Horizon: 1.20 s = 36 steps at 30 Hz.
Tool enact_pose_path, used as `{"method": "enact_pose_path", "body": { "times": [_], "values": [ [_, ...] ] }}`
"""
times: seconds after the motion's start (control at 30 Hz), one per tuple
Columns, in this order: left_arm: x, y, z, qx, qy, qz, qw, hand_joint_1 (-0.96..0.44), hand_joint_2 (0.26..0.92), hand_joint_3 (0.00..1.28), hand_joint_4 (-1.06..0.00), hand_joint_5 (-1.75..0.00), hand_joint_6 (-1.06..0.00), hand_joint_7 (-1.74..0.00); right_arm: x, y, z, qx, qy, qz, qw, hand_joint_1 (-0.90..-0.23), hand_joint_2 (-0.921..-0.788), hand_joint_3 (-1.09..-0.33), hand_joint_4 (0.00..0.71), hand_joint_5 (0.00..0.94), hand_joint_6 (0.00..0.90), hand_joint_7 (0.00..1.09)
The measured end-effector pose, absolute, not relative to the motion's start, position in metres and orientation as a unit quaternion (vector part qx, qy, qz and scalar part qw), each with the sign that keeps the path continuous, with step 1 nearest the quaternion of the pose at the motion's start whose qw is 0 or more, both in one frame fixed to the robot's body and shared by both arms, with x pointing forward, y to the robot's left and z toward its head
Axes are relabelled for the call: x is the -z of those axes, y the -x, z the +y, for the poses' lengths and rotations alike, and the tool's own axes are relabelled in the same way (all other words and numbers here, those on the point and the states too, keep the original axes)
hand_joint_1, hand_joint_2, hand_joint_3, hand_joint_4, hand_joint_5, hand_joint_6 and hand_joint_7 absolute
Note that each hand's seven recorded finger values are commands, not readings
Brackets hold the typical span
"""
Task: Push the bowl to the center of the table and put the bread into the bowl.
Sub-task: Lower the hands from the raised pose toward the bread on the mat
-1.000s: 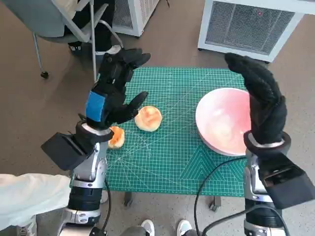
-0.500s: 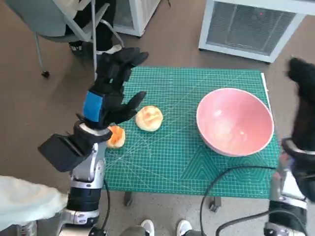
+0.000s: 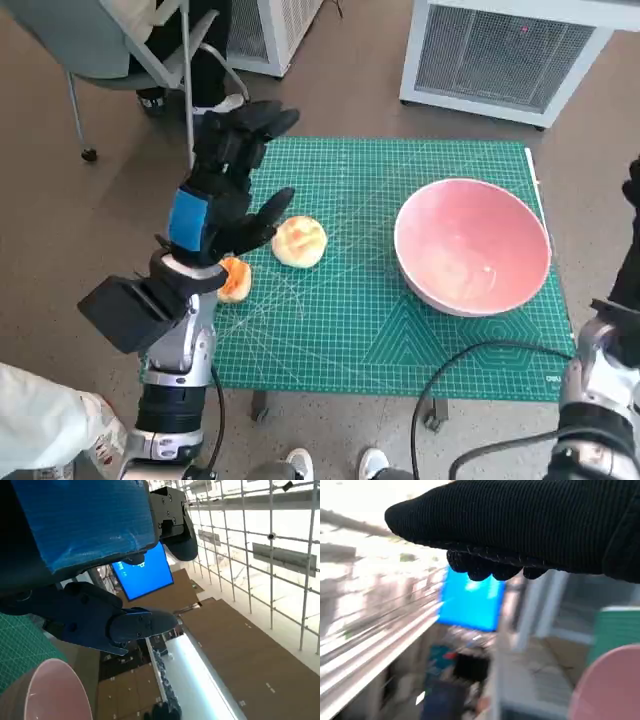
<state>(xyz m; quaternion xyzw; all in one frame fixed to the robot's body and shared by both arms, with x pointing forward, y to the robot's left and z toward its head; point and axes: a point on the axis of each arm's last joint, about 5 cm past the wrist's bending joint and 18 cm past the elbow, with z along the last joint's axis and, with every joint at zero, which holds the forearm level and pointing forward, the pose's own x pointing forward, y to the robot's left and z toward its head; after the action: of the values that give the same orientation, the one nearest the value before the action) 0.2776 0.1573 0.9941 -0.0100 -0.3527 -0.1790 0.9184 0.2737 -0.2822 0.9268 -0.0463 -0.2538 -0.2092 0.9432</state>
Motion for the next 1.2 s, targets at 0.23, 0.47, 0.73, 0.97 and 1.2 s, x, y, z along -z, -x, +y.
{"method": "enact_pose_path", "body": {
  "times": [0.23,0.47,0.73,0.97,1.2],
  "values": [
    [-0.993,-0.277,0.158,0.176,0.017,-0.352,0.919,-0.37,0.89,0.45,0.0,-0.78,0.0,-0.98,-0.905,-0.27,-0.283,0.229,0.031,-0.166,0.959,-0.503,-0.921,-0.781,0.272,0.0,0.102,0.42],
    [-0.993,-0.277,0.16,0.175,0.021,-0.351,0.92,-0.37,0.886,0.46,0.0,-0.78,0.0,-0.98,-0.892,-0.27,-0.28,0.232,0.013,-0.09,0.968,-0.503,-0.921,-0.777,0.247,0.0,0.08,0.4],
    [-0.994,-0.276,0.162,0.173,0.023,-0.351,0.92,-0.38,0.885,0.46,0.0,-0.78,0.0,-0.98,-0.887,-0.279,-0.264,0.213,-0.015,-0.042,0.976,-0.483,-0.921,-0.78,0.255,0.005,0.101,0.41],
    [-0.995,-0.274,0.164,0.171,0.024,-0.351,0.92,-0.38,0.885,0.46,0.0,-0.78,0.0,-0.98,-0.887,-0.288,-0.248,0.179,-0.04,-0.018,0.983,-0.472,-0.921,-0.791,0.259,0.006,0.112,0.42],
    [-0.994,-0.272,0.167,0.166,0.021,-0.35,0.921,-0.38,0.885,0.45,0.0,-0.78,0.0,-0.98,-0.887,-0.295,-0.234,0.154,-0.057,0.001,0.986,-0.477,-0.921,-0.795,0.273,0.012,0.112,0.43]
  ]
}}
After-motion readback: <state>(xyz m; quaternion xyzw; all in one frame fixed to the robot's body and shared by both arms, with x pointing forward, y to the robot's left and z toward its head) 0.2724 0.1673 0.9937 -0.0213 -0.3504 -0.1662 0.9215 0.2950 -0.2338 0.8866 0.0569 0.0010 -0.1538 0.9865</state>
